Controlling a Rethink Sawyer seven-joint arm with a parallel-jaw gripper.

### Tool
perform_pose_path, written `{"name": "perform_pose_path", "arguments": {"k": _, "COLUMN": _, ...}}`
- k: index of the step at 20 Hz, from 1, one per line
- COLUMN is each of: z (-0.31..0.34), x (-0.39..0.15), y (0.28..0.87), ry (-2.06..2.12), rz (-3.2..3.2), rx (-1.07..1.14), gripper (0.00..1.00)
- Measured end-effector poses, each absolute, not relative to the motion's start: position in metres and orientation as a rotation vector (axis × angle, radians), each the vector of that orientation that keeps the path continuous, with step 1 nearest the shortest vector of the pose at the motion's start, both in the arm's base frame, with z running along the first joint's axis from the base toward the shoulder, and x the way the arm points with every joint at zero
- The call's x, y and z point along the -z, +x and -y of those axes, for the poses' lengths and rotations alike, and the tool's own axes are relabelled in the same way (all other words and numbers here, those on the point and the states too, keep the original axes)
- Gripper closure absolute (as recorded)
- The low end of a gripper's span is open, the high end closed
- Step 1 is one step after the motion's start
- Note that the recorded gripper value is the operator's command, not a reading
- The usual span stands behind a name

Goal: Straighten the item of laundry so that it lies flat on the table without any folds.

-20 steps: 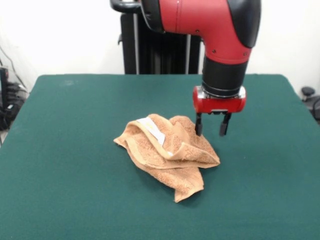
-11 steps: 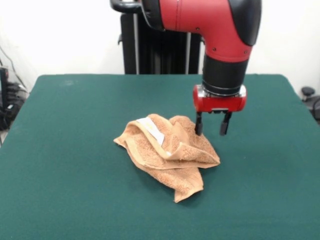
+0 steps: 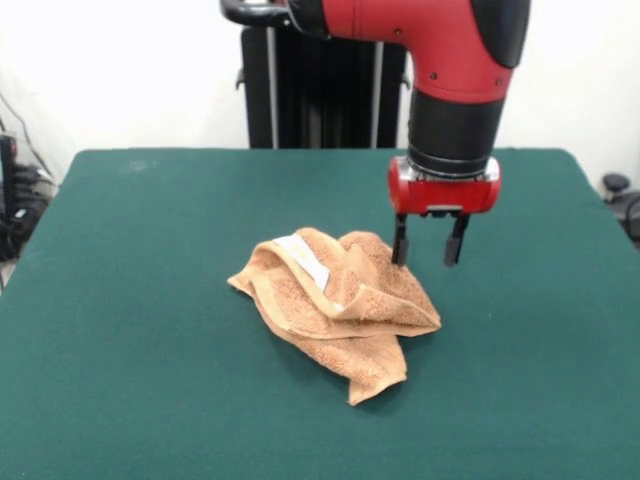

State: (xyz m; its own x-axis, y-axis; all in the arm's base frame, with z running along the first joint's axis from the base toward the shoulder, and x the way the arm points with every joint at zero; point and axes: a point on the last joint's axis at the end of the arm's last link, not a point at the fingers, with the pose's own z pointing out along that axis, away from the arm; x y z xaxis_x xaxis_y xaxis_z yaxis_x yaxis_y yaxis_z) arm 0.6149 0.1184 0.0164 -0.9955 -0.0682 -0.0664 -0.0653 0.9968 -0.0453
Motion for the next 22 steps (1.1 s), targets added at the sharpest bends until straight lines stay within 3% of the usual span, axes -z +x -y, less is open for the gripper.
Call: {"name": "perform_pose_path", "arguments": {"k": 22, "z": -0.109, "x": 0.026, "y": 0.599, "ry": -0.084, "rz": -3.121, "rx": 0.066, "gripper": 0.0}}
